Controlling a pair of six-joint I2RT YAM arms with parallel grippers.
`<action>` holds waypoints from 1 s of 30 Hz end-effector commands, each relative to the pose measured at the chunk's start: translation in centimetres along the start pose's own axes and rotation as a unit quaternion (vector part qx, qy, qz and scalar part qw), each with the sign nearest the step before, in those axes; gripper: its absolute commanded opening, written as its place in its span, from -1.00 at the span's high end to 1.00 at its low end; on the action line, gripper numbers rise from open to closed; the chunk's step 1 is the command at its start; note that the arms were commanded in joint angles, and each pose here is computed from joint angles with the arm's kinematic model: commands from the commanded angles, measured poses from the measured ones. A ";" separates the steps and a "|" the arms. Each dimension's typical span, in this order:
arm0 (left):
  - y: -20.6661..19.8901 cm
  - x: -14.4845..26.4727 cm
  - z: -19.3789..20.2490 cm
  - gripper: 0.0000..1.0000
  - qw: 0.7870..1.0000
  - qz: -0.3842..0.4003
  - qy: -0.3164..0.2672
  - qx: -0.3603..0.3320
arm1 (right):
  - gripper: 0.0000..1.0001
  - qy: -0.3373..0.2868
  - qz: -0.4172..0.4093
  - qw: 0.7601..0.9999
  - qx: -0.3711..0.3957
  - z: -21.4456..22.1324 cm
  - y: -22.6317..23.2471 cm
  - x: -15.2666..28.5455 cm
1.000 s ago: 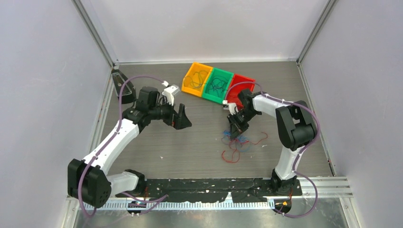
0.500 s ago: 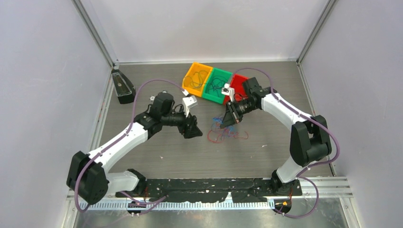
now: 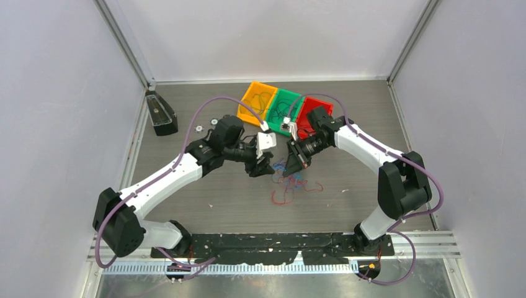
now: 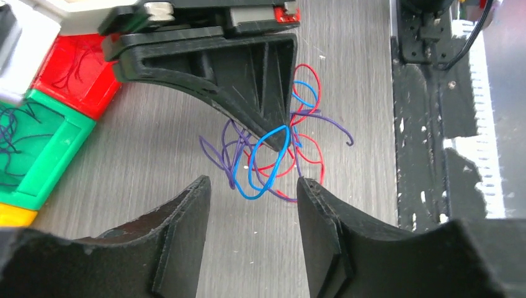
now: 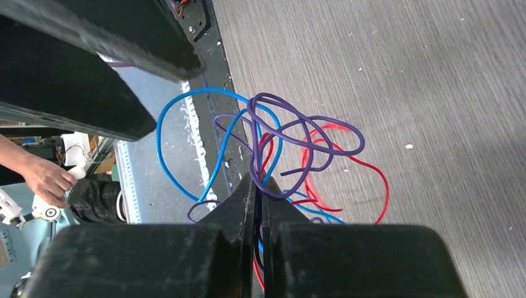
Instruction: Untangle the cables
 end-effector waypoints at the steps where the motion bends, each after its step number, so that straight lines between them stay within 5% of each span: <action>1: -0.4 -0.2 1.1 -0.06 0.992 0.011 0.042 -0.116 | 0.89 -0.012 -0.020 0.999 0.027 -1.4 1.5 0.3; 9: 0.1 -1.2 0.6 0.11 0.991 0.006 0.047 -0.126 | 0.89 0.004 -0.023 0.999 0.026 -0.7 1.8 -0.4; 11: -0.1 -1.4 0.6 0.34 0.990 0.009 0.048 -0.129 | 0.89 0.007 -0.022 0.999 0.022 -0.7 1.6 -0.5; 14: -0.3 -0.8 0.2 1.00 0.990 0.007 0.054 -0.127 | 0.80 0.013 -0.014 1.000 0.020 -0.5 1.2 -0.5; 24: 0.1 7.6 -11.8 1.00 0.991 -0.066 -0.119 -0.018 | 0.60 0.125 0.163 0.979 -0.006 4.1 -8.0 -0.5; 30: 1.3 12.7 -15.3 1.00 0.977 -0.097 -0.189 0.028 | 0.54 0.150 0.170 0.973 -0.032 6.2 -9.7 -0.6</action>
Point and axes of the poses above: each gripper's point midway between its finger pads, its own x axis back along the fingers, its own y axis along the line the jaws close on, z = x × y, the point moved 1 cm from there along x, back along the fingers, and after that the axes turned 11 degrees about x, right-handed, at the moved point
